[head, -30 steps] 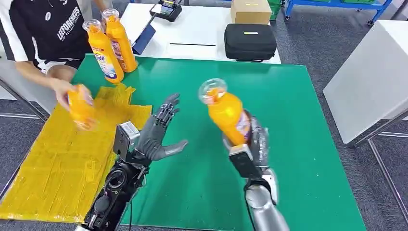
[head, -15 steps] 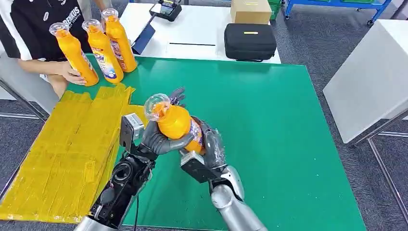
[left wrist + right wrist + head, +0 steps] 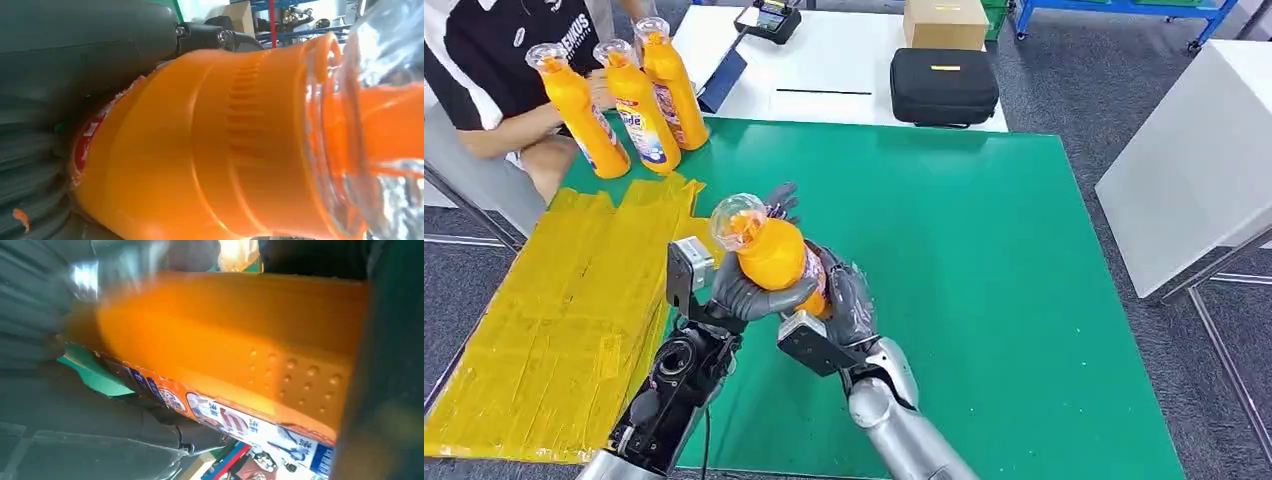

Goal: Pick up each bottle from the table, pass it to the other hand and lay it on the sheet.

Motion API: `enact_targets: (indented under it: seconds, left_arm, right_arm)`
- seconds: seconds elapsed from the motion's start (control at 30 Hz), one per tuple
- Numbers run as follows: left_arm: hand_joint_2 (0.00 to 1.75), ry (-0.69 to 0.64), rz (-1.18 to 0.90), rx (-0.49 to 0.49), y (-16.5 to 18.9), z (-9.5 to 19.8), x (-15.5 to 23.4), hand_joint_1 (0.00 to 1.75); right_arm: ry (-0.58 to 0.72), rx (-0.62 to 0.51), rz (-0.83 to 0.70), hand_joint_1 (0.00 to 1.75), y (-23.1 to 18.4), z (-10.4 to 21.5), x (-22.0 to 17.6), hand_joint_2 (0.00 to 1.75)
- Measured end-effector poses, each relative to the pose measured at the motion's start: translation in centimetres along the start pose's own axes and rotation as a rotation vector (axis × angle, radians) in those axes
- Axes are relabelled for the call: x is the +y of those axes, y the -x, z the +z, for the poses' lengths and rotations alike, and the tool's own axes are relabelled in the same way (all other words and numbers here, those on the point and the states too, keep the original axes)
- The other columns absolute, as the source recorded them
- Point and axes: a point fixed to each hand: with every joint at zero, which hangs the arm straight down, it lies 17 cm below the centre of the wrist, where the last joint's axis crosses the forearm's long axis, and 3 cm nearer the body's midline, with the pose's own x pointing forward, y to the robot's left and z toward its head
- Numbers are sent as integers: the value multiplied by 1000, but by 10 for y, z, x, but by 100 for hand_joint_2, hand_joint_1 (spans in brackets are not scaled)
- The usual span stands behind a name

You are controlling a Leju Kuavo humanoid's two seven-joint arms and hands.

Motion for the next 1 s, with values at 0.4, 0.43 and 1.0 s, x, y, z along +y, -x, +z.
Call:
enact_targets:
  seconds: [0.4, 0.43, 1.0]
  left_arm:
    - [175, -101, 50, -32, -4, 5, 24, 175]
    - [175, -113, 52, -34, -4, 6, 27, 175]
    - [175, -248, 55, -177, -34, 15, 58, 175]
  right_arm:
    - [-15, 7, -14, 175, -2, -2, 9, 175]
    - [-18, 5, -15, 175, -3, -2, 10, 175]
    - [61, -3, -87, 0, -5, 13, 0, 175]
